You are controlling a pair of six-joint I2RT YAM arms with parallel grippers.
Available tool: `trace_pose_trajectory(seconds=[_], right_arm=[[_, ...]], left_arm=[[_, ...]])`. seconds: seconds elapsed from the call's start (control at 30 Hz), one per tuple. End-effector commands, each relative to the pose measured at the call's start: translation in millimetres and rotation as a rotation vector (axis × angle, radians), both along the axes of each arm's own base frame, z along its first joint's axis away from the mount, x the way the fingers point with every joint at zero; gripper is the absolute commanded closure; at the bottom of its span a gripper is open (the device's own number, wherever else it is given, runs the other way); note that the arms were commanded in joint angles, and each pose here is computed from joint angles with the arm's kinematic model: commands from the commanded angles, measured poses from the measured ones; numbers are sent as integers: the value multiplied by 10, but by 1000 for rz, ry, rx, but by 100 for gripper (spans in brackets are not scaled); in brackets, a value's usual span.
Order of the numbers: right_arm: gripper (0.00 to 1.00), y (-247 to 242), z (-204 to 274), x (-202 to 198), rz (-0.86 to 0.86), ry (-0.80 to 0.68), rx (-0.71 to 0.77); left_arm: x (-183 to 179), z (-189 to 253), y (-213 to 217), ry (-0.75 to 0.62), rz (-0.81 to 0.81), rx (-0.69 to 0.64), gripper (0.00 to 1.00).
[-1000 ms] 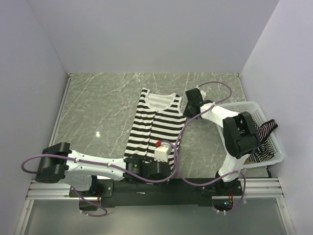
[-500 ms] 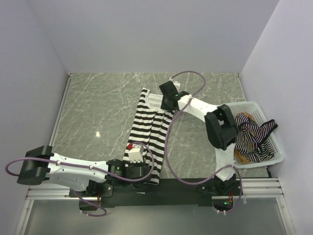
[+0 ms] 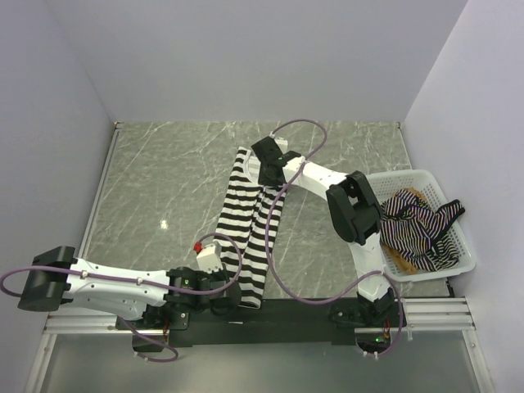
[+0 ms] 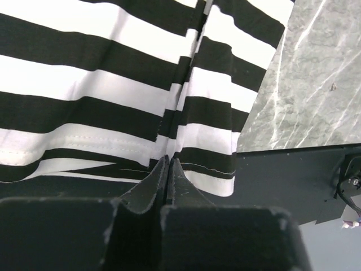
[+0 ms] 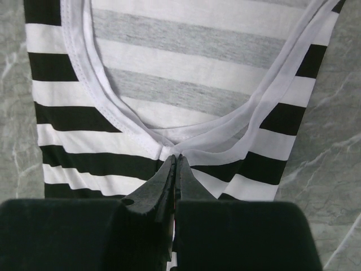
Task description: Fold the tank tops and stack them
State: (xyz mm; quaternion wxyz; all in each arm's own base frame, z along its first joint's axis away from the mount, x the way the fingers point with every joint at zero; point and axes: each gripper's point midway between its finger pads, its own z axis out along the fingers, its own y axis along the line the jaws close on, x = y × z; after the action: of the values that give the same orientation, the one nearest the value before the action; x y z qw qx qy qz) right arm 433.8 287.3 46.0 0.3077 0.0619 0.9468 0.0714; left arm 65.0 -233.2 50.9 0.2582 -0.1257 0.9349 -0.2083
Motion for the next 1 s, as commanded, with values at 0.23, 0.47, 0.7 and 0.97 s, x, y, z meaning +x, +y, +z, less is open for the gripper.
trace_pose_trajectory(seconds=[0.23,0.47,0.7,0.97], right_arm=[[100,152,289,138,-13,-84,21],[100,224,296,150,-2,-97,40],[98,362,156,179,36,-70,63],[52,387,408,169,89,-124,121]], left_arm=[[8,-50,42,1,14,50,99],[21,-47,92,5,46,33,100],[24,-8,56,-1,34,29,99],[224,436,-35,-123,21,-47,61]])
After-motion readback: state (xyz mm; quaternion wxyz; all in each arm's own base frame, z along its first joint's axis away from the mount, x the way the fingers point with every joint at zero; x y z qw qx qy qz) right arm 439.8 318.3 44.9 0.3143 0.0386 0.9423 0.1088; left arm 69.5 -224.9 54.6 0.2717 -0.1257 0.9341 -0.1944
